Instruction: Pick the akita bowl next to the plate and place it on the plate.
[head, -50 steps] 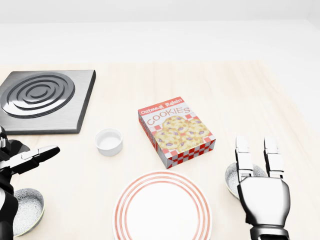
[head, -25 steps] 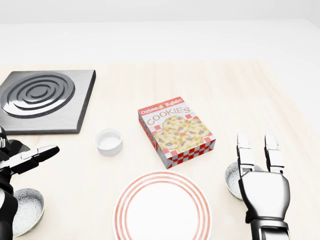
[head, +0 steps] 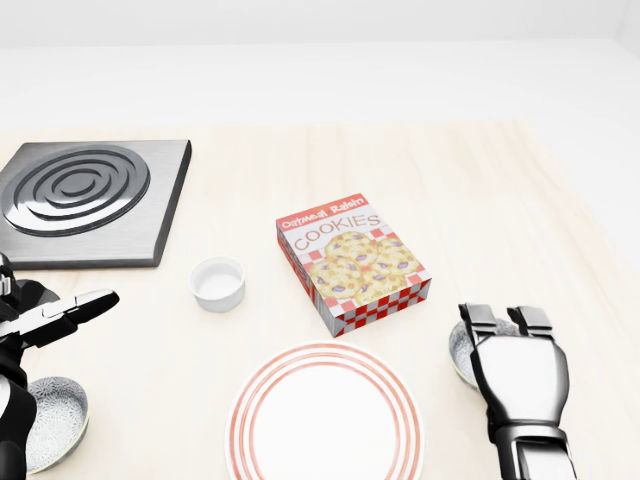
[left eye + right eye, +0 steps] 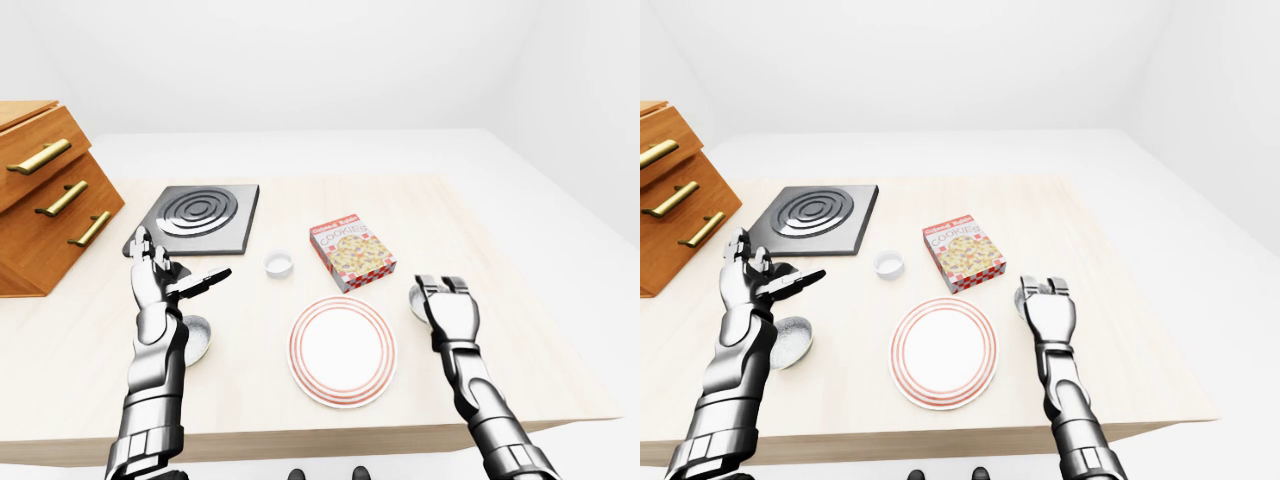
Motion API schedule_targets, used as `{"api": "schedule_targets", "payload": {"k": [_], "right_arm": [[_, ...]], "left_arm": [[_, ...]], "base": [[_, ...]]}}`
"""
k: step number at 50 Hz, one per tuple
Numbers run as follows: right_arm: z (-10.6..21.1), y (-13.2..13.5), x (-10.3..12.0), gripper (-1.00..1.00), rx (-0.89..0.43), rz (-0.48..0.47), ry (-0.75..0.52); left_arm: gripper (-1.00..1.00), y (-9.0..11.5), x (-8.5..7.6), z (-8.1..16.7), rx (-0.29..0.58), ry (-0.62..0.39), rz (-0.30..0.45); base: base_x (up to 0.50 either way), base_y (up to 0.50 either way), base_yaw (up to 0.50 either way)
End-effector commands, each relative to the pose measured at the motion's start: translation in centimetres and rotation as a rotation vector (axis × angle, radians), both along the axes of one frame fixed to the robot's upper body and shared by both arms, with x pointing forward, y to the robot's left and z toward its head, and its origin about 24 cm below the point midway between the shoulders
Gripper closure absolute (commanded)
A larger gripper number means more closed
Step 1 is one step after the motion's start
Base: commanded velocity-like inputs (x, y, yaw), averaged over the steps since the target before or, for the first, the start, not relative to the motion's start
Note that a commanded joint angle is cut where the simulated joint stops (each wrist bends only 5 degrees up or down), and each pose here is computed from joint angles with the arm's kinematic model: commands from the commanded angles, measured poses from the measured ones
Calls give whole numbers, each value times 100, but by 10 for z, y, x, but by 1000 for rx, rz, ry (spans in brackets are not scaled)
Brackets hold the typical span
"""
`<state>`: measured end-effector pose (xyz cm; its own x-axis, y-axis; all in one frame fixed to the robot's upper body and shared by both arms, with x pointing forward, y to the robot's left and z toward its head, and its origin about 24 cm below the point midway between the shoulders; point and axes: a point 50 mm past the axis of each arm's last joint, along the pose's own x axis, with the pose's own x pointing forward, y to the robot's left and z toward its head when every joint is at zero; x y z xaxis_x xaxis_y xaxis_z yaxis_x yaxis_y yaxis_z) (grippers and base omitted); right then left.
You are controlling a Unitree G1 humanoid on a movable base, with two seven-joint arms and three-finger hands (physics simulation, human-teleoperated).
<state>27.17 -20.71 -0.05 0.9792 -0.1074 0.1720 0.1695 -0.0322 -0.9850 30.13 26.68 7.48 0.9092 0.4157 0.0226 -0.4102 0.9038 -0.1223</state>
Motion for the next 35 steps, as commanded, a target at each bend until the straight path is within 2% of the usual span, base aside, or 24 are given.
{"api": "schedule_targets", "payload": {"k": [1,8,18,19,20,21,22,24,25,26,28,29,30,31,35], "right_arm": [[-50,8,-24,100,42,27,227],[-49,10,-30,100,36,44,215],[-34,7,-32,100,3,34,133],[-24,6,-31,100,-92,34,93],[-17,11,-29,100,-207,95,66],[-9,11,-29,100,-231,101,30],[0,9,-30,100,-212,83,-13],[32,13,-35,100,-287,101,-157],[33,12,-35,100,-290,94,-161],[46,13,-37,100,-310,92,-219],[47,13,-37,100,-314,82,-224],[68,15,-41,100,-328,78,-319],[70,14,-41,100,-330,67,-327],[86,17,-46,100,-341,63,-400],[108,19,-53,100,-339,33,-498]], "left_arm": [[-100,0,0,0,-4,1,0],[-100,-1,0,0,-5,0,0],[-100,0,0,-2,-4,0,0],[-100,0,0,-2,-5,1,0],[-100,0,0,-2,-5,1,0],[-100,0,0,-1,-5,1,0],[-100,0,0,-2,-5,1,-1],[-100,0,0,-2,-4,1,-1],[-100,0,0,-2,-4,1,-1],[-100,1,1,-3,-5,2,0],[-100,1,1,-3,-5,2,0],[-100,0,0,-2,-6,2,0],[-100,0,0,-2,-6,2,0],[-100,0,0,-2,-7,4,1],[-100,1,1,-2,-8,4,1]], "base": [[0,0,0],[0,0,0],[0,0,0],[0,0,0],[0,0,0],[0,0,0],[0,0,0],[0,0,0],[0,0,0],[0,0,0],[0,0,0],[0,0,0],[0,0,0],[0,0,0],[0,0,0]]}}
